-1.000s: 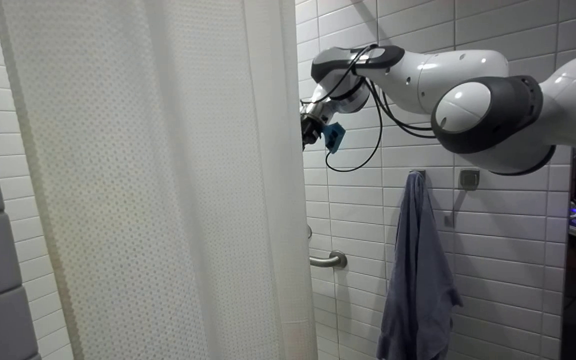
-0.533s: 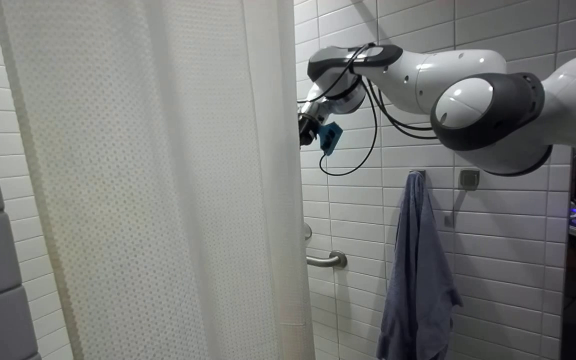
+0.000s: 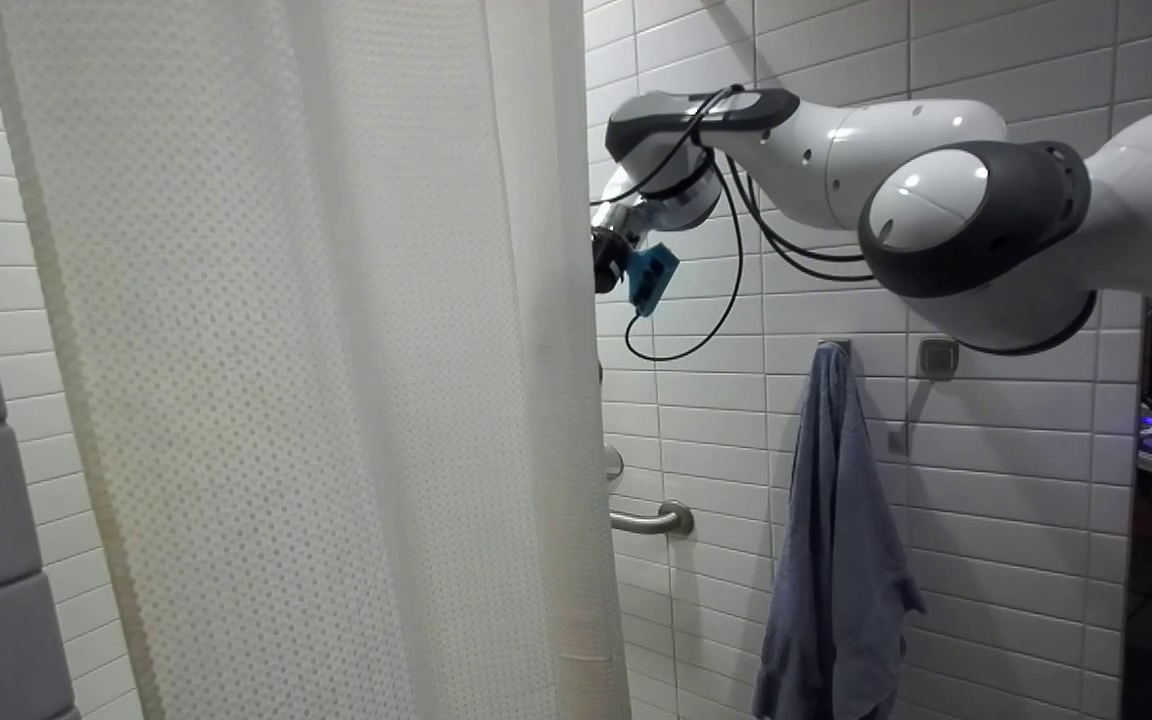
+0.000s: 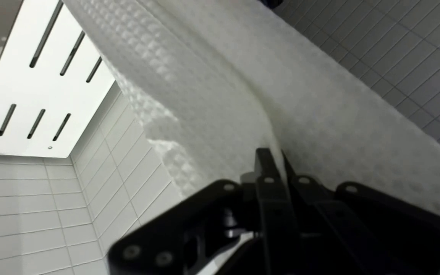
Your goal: Open the shower curtain
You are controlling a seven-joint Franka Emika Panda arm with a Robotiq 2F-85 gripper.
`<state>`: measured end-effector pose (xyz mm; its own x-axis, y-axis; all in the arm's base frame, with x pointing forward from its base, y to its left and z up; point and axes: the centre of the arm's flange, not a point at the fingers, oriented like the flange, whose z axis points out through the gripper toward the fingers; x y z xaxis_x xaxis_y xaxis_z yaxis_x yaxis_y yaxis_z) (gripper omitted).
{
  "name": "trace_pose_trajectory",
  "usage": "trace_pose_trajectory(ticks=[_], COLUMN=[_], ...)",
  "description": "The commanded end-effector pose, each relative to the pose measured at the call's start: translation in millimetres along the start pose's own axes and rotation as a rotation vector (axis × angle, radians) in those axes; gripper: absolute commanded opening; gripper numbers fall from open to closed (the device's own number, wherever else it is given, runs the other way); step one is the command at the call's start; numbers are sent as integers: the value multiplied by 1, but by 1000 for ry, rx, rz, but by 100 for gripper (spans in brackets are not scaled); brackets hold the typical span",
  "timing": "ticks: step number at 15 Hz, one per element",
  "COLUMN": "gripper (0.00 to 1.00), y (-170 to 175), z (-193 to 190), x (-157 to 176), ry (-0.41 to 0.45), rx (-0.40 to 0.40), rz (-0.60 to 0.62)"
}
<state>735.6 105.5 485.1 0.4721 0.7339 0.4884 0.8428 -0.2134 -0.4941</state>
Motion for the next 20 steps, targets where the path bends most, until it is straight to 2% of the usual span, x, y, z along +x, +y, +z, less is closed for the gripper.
trace_pose_trajectory(ticks=[1, 7, 10, 20], gripper=[0, 0, 0, 0], y=[52, 50, 34, 24], z=[-7, 10, 26, 59], x=[46, 56, 52, 67], ry=[-57, -71, -80, -134], rx=[65, 123, 143, 229], rz=[-14, -38, -45, -78])
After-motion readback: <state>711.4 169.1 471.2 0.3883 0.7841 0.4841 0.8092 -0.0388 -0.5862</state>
